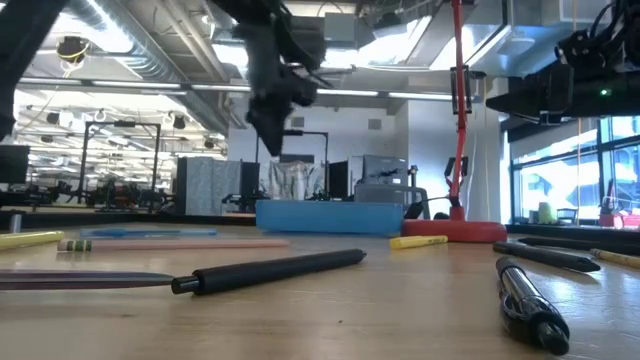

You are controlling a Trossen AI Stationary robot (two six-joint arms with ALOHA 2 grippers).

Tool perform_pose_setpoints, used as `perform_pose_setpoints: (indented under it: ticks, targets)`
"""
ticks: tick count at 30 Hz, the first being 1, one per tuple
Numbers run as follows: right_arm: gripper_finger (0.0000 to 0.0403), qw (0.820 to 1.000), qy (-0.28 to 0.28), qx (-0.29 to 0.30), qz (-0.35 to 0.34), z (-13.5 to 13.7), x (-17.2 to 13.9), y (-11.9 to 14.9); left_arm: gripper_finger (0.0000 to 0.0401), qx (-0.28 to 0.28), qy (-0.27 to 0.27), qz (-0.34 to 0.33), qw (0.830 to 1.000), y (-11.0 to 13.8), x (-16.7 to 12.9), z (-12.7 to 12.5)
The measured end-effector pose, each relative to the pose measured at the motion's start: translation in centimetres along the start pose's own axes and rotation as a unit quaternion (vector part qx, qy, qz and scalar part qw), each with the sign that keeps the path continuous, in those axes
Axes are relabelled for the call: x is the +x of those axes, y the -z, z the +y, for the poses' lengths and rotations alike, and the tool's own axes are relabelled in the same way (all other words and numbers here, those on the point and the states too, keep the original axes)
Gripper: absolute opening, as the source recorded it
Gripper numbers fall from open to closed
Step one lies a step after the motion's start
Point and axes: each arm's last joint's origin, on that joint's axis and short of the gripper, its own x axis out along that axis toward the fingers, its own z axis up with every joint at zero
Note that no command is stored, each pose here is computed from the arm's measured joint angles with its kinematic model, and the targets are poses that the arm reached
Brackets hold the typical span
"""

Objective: Pick & place school supplies into a supply box
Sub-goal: Put the blue pen into the blue supply box

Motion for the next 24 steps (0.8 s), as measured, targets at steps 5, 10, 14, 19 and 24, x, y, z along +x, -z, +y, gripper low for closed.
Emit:
perform_pose_setpoints:
  ticks: [5,10,14,19,24]
  targets:
    - [0.0059,1.0,-0.004,-0.002,0.022,0.1,0.0,0.4,0.0064,-0.026,-0.01,0.005,1.0,3.3,-0.9,-1.4]
    - [0.0059,1.0,-0.004,-0.002,0.021,0.1,0.0,0.4,0.0066,-0.086,-0.015,0.049,0.995,7.0,0.4,-2.7]
    - [0.0059,1.0,-0.003,-0.002,0.021,0.1,0.0,0.4,0.0086,-0.159,-0.03,0.092,0.983,9.8,2.1,-3.6]
    - [0.0059,1.0,-0.003,-0.001,0.02,0.1,0.0,0.4,0.0128,-0.196,-0.051,0.135,0.97,12.7,4.0,-5.3]
    - [0.0059,1.0,-0.003,0.0,0.02,0.1,0.0,0.4,0.0164,-0.208,-0.095,0.138,0.964,14.8,5.2,-7.1]
